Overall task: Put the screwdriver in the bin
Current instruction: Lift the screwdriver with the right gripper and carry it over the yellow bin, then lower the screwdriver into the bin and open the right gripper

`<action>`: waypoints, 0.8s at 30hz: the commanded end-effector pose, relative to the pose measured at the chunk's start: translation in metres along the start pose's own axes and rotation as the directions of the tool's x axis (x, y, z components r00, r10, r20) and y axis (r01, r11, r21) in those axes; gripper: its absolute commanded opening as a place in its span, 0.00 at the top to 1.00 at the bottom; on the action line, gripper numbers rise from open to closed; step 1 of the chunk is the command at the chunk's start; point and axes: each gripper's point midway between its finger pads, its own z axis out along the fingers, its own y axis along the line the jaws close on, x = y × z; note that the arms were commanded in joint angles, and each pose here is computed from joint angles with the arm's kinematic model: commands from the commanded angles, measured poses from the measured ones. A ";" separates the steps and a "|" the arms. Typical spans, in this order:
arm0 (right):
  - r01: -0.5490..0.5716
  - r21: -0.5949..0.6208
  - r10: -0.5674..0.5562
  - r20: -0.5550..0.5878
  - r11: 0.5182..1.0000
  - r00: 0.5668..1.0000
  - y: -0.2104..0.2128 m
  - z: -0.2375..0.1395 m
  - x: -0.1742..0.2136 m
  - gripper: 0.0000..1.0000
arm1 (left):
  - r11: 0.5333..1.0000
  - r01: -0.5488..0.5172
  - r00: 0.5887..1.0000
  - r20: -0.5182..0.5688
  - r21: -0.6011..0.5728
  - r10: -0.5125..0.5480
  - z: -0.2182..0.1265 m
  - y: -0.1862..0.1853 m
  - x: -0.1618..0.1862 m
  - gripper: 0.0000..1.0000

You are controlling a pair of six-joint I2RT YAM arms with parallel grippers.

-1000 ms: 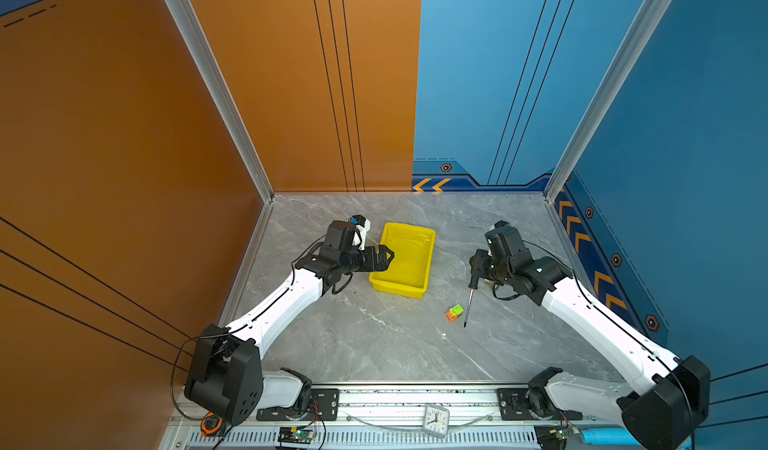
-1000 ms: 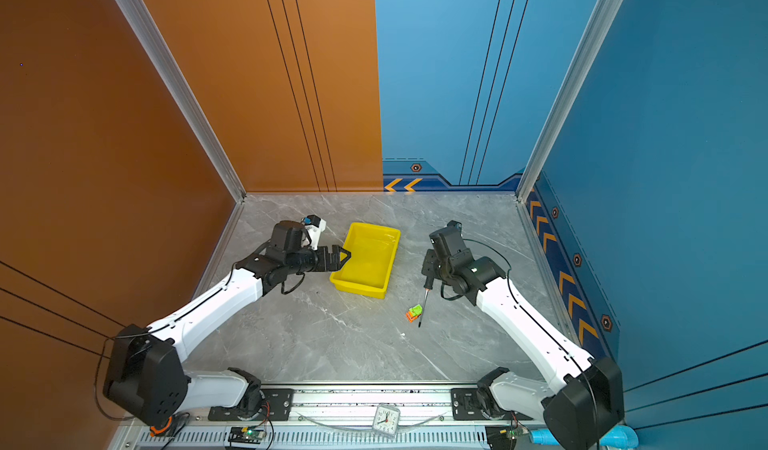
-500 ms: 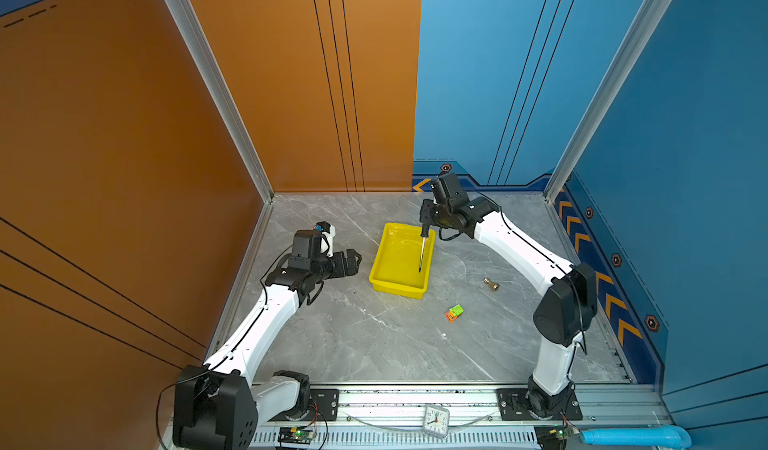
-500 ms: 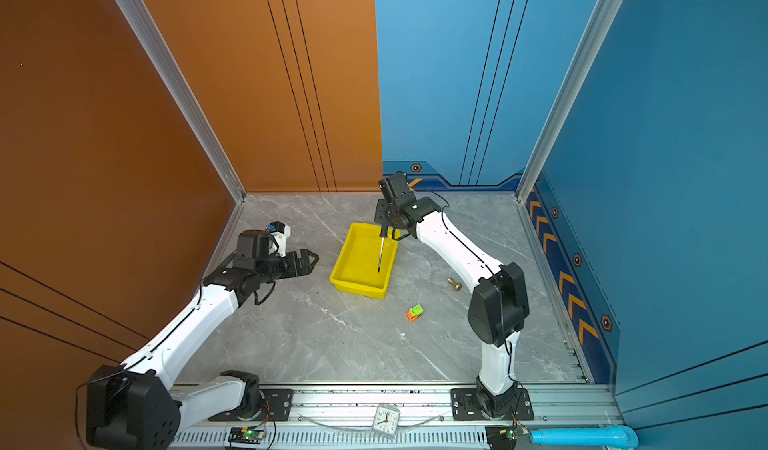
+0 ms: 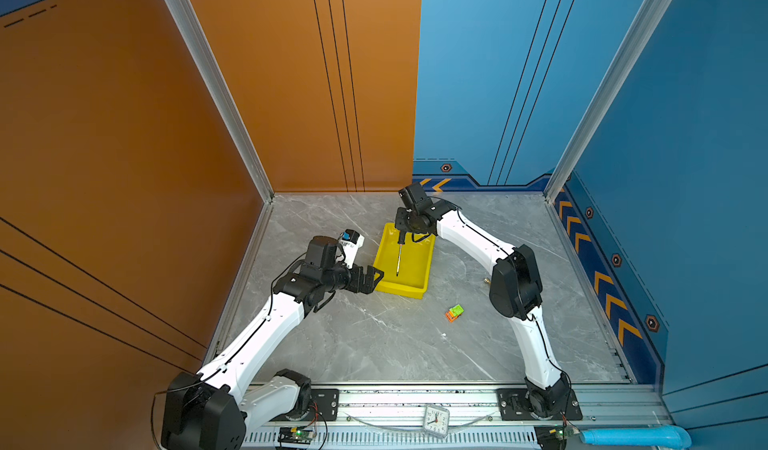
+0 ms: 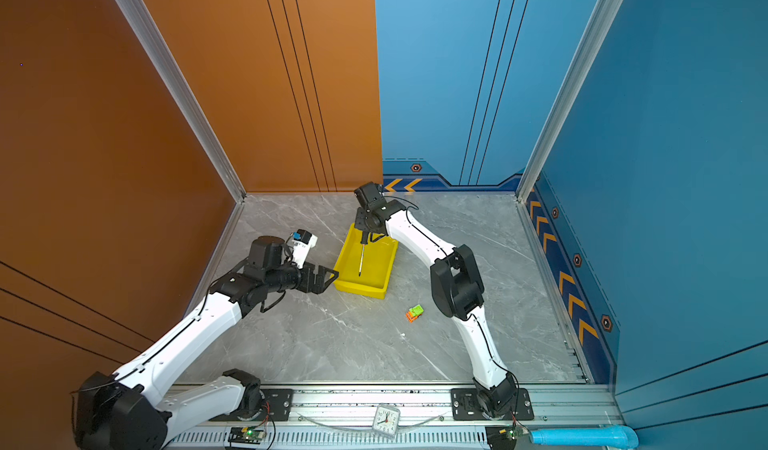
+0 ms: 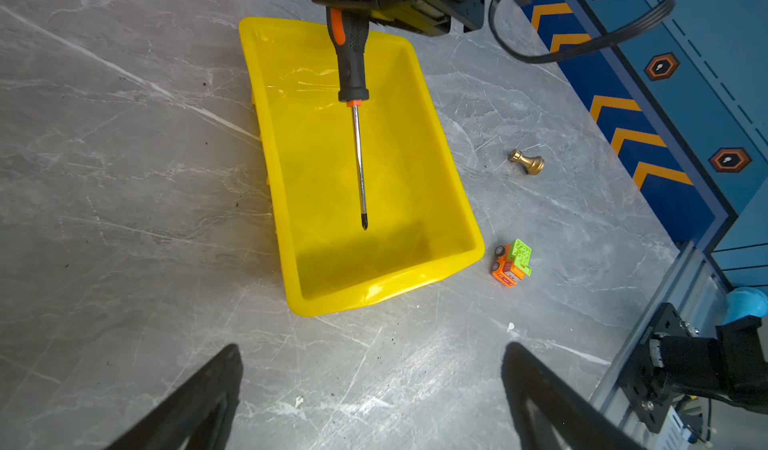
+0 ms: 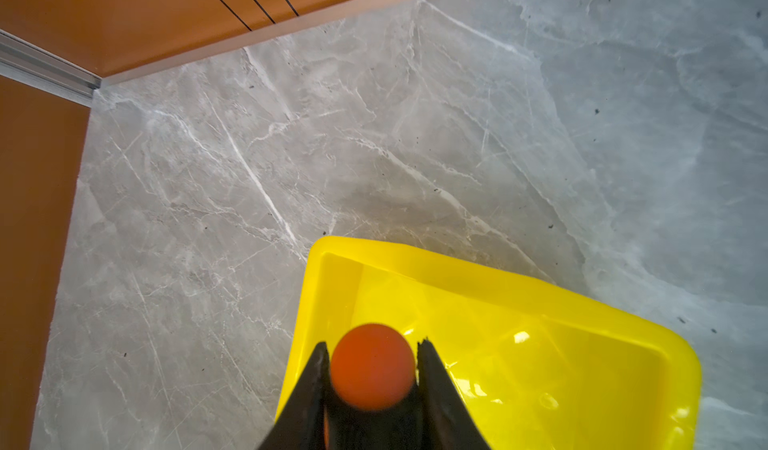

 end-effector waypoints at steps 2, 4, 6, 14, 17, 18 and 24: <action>-0.051 0.017 0.051 0.011 0.999 0.999 0.001 0.002 -0.003 1.00 | 0.998 -0.034 0.999 -0.030 -0.059 0.032 0.005 0.012 0.008 0.02; -0.054 0.022 0.054 -0.004 0.998 0.999 0.000 0.009 0.004 1.00 | 0.997 -0.043 0.999 -0.027 -0.069 0.041 0.006 0.015 0.006 0.02; -0.054 0.031 0.054 -0.020 0.998 0.998 -0.002 0.015 0.010 1.00 | 0.996 -0.045 0.999 -0.026 -0.079 0.043 0.007 0.017 0.005 0.02; -0.050 0.066 0.055 -0.073 0.997 0.996 -0.011 0.035 0.030 1.00 | 0.994 -0.044 0.999 -0.020 -0.102 0.043 0.007 0.023 0.003 0.02; -0.054 0.071 0.060 -0.090 0.996 0.994 -0.013 0.041 0.036 1.00 | 0.992 -0.045 0.999 -0.019 -0.116 0.043 0.007 0.028 0.003 0.02; -0.052 0.072 0.059 -0.095 0.996 0.994 -0.013 0.043 0.038 1.00 | 0.992 -0.041 0.999 -0.014 -0.122 0.040 0.005 0.030 0.002 0.02; -0.043 0.105 0.055 -0.119 0.994 0.991 -0.020 0.054 0.050 0.97 | 0.991 -0.031 0.999 0.001 -0.133 0.032 0.001 0.034 0.000 0.02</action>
